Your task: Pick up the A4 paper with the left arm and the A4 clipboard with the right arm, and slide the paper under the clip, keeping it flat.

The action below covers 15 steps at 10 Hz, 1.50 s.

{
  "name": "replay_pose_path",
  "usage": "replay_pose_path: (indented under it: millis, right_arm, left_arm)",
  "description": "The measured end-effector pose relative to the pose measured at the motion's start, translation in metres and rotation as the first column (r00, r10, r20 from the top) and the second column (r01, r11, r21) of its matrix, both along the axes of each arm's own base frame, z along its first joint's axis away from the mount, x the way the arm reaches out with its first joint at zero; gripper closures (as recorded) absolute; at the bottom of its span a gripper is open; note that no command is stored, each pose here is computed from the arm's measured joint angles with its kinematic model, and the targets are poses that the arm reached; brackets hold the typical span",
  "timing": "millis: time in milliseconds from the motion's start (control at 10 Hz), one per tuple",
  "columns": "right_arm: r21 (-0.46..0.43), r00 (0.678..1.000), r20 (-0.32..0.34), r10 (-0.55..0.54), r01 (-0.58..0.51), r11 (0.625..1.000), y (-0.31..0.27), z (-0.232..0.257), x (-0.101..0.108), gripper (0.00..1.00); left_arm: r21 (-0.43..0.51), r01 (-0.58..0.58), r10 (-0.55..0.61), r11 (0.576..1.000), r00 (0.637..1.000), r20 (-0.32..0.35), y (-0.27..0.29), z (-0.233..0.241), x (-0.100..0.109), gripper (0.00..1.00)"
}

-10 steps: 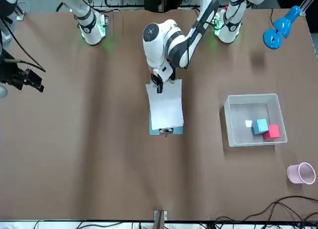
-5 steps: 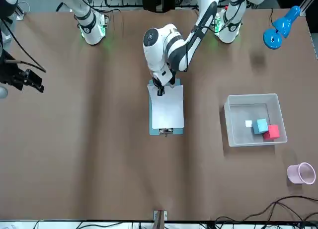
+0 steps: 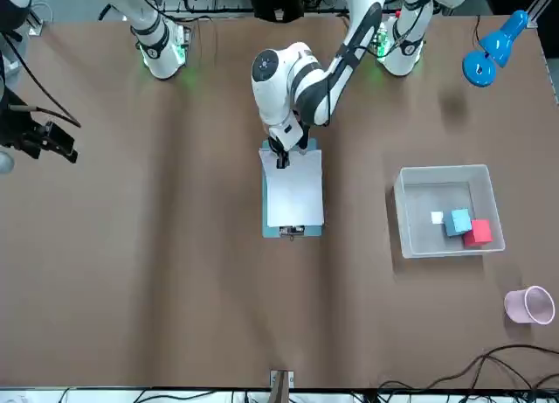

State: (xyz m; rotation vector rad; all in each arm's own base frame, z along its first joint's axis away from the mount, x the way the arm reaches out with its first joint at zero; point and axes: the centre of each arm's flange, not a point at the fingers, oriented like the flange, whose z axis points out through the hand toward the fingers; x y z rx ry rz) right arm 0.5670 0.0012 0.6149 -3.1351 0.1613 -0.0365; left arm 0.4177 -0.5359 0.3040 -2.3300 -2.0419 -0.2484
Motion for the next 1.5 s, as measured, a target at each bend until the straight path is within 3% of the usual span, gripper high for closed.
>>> replay_pose_path:
  millis: [400,600,900,1000,1300,1500]
  right_arm:
    - [0.000,1.000,0.000,0.000,0.000,1.000,0.000,0.000,0.000,0.00]
    - [0.000,1.000,0.000,0.001,-0.001,1.000,0.000,0.000,0.000,0.00]
    - [0.000,1.000,0.002,0.001,-0.001,1.000,0.001,0.000,0.000,0.00]
    - [0.000,1.000,0.006,0.001,-0.001,1.000,0.001,0.001,0.001,0.00]
    - [0.000,1.000,0.009,0.001,-0.001,1.000,0.001,0.001,0.001,0.00]
    - [0.000,1.000,0.009,0.001,-0.001,1.000,0.001,0.001,0.001,0.00]
  left_arm:
    - [0.000,0.055,-0.055,0.999,0.999,-0.001,-0.001,0.005,0.001,0.25]
    - [0.007,0.093,-0.093,0.996,0.996,0.011,0.002,0.036,0.001,0.00]
    - [-0.004,0.176,-0.176,0.984,0.984,-0.030,0.023,0.109,0.002,0.00]
    - [-0.033,0.216,-0.217,0.976,0.975,-0.050,0.040,0.128,0.020,0.00]
    - [-0.095,0.370,-0.379,0.924,0.920,-0.103,0.129,0.156,0.105,0.00]
    - [-0.091,0.466,-0.475,0.880,0.868,-0.145,0.177,0.175,0.126,0.00]
